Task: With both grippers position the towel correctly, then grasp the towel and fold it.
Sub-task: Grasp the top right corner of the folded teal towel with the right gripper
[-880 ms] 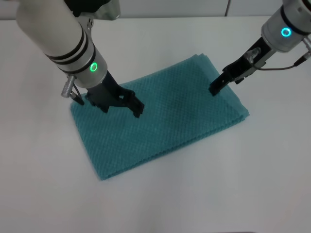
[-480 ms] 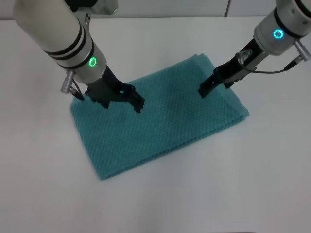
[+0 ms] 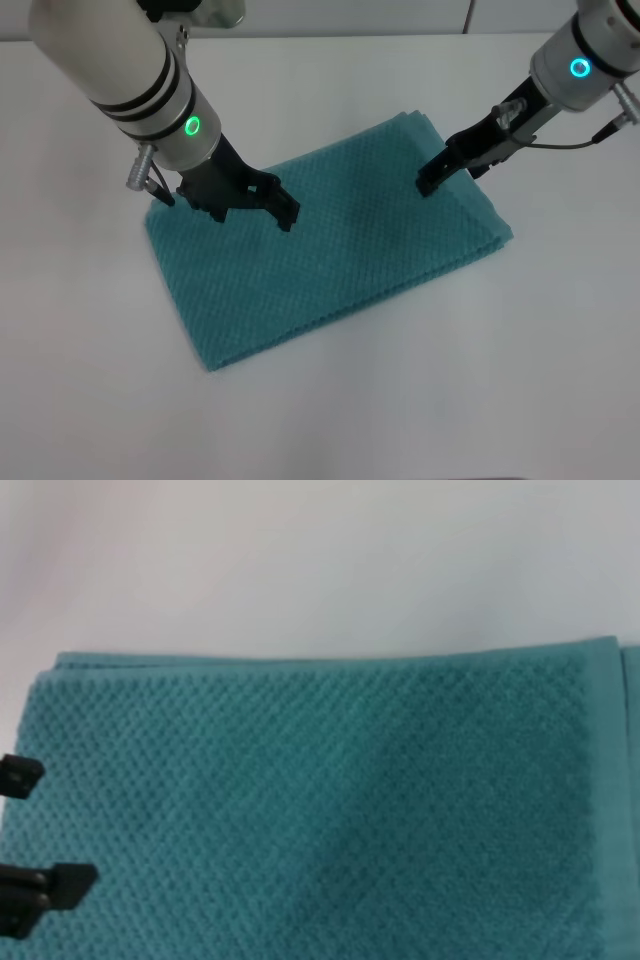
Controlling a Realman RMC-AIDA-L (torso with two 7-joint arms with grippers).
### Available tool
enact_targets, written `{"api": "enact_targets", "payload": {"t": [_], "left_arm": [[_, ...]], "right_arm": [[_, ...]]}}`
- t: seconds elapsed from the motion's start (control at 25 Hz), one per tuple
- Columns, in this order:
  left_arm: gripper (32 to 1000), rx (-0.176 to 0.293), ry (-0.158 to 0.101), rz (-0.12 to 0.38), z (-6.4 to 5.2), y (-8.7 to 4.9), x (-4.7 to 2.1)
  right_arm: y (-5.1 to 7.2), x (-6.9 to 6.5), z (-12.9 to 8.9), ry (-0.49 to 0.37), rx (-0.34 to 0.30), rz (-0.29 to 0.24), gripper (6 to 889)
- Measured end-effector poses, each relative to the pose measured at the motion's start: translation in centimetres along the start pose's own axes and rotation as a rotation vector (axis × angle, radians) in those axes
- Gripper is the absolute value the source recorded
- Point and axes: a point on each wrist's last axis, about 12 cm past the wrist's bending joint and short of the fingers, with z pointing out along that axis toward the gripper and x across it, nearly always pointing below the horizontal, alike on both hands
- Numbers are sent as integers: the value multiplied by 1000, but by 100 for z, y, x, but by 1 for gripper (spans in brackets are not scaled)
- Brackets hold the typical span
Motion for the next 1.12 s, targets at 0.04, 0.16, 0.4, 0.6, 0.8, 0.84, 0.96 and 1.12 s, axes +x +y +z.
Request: {"api": "enact_targets", "payload": {"t": [0.04,0.16,0.4,0.6,0.8,0.84,0.96,1.12], "left_arm": [[899,0,0,1,0,0,0],[898,0,-1,1,-3,0,-1],[898,-1,-4,5,-4,-5,-5],[898,0,-8,6,-2,-11,-10],[898,0,-10,11,2,-24,-12],[898,0,-10,12,2,-25,-12],[898,0,-11,12,3,-26,-13],[898,0,-12,14,1,-29,-15]], "right_arm": [[-13,5,2,-2,5,0,855],[-127,58,1,-13,33,17,856],[-383,240,40,-28,89,60,856],[-475,366,163,-23,104,55,853],[-485,395,252,-40,117,37,851],[-479,399,277,-44,120,31,851],[-477,413,336,-53,129,22,851],[-510,484,396,-52,135,25,850]]}}
